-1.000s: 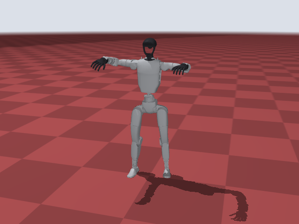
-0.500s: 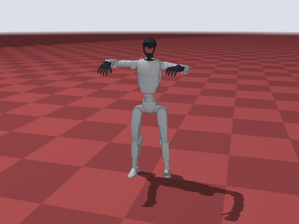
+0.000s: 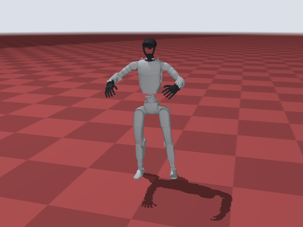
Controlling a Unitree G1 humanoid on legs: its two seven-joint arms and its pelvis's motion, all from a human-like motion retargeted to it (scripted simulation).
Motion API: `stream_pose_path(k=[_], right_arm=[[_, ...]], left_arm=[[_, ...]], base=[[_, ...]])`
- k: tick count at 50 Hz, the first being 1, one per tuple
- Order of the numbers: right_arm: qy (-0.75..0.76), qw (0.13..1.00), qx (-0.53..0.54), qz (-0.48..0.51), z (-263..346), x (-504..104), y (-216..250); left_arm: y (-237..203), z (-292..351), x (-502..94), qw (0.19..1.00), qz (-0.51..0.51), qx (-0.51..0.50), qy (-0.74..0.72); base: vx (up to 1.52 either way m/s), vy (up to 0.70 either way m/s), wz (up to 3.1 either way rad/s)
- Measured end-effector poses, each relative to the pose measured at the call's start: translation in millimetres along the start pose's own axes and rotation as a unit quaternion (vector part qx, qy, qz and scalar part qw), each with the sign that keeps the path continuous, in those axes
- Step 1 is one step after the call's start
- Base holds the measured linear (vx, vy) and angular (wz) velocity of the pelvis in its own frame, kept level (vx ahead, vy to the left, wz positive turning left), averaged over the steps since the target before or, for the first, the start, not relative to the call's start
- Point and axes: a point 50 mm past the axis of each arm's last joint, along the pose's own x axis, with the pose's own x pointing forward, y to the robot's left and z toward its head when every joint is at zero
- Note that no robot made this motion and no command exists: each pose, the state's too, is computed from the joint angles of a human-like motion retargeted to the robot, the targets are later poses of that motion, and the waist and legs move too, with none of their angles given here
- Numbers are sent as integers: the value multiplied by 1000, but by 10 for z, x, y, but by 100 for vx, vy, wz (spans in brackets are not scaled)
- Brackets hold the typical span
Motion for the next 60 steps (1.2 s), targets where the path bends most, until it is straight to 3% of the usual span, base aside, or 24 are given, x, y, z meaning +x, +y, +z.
stream_pose_path(k=[7, 15, 22, 29, 37, 45, 53, 60], right_arm=[[118, 968, 219, -27, -395, -11, 947], [277, 844, 451, -86, -511, -59, 1859], [314, 788, 520, -98, -465, 25, 2063], [293, 819, 492, -35, -414, -25, 2206], [357, 814, 444, 113, -359, -567, 2875], [438, 768, 418, 209, -391, -1247, 3310], [398, 806, 431, 79, -558, -538, 2731], [212, 846, 488, 10, -50, 485, 1926]], left_arm=[[-1144, -1069, -648, 943, -34, -221, 248], [-2476, -1531, -2141, 734, -58, -377, 562], [-2928, -1326, -3149, 581, -11, -431, 690], [-2947, -1249, -3428, 551, 53, -460, 694], [-2686, -1510, -2900, 609, 52, -445, 654], [-2175, -1677, -1727, 768, -48, -316, 555], [-1343, -1083, -20, 932, -56, -140, 329], [-1011, 226, 858, 988, -65, -130, 41]], base=[[13, -18, -29], [23, -8, -35], [33, 2, -60], [41, 12, -31], [53, 21, -4], [53, 26, 8], [35, 16, 37], [37, 3, 87]])
